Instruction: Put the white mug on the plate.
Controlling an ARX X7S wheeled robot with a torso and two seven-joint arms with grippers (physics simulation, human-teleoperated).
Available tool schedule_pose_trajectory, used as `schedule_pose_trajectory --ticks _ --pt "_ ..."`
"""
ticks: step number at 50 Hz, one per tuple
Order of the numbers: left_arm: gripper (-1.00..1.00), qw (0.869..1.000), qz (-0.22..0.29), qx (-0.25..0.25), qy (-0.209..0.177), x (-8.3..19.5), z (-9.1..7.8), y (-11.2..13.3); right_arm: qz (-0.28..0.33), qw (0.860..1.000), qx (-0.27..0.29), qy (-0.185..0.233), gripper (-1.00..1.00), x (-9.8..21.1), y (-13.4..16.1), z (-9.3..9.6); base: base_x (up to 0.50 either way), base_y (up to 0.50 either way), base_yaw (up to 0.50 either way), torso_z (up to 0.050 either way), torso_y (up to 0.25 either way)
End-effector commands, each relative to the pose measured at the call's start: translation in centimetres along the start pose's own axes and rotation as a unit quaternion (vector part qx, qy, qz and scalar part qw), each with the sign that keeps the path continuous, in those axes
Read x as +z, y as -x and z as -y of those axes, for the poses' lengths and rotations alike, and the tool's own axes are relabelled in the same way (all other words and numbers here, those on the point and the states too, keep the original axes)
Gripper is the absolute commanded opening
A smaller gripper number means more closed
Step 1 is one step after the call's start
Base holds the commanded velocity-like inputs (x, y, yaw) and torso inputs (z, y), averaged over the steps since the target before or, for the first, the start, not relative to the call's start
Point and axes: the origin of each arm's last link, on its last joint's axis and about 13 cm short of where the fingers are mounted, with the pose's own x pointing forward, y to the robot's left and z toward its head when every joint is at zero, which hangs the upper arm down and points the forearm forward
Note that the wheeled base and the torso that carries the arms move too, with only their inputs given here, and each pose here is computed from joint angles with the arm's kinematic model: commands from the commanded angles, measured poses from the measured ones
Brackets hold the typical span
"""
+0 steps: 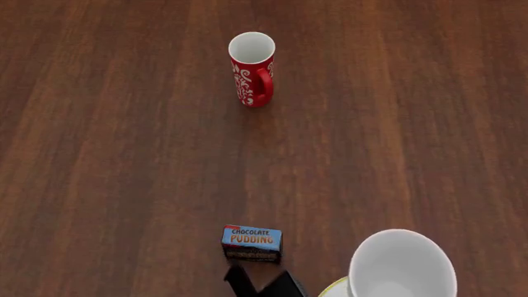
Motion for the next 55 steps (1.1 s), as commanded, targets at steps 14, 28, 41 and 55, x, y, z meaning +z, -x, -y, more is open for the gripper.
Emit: schedule_pose_trajectory --ticks 14,28,41,55 --pt "-1.00 1.000 -0.010 -0.014 -0.001 -0.8 0.8 -0.1 -0.009 1.000 0.000 -0.007 1.00 -0.7 0.1 0.2 0.00 0.00 0.00 0.000 0.000" --pt "-1.00 1.000 -0.016 -0.021 -0.002 -1.3 1.1 -0.3 -0.010 1.000 0.000 -0.009 1.00 -0.8 0.0 0.2 0.00 0.00 0.00 0.000 0.001" --pt "-1.00 0.999 -0.022 -0.030 -0.003 -1.9 1.6 -0.3 -0.012 1.000 0.000 -0.011 1.00 -1.0 0.1 0.2 0.00 0.00 0.00 0.000 0.000" --pt "-1.00 0.999 -0.032 -0.037 -0.003 -2.6 1.9 -0.3 -0.017 1.000 0.000 -0.013 1.00 -1.5 0.0 0.2 0.00 0.00 0.00 0.000 0.000"
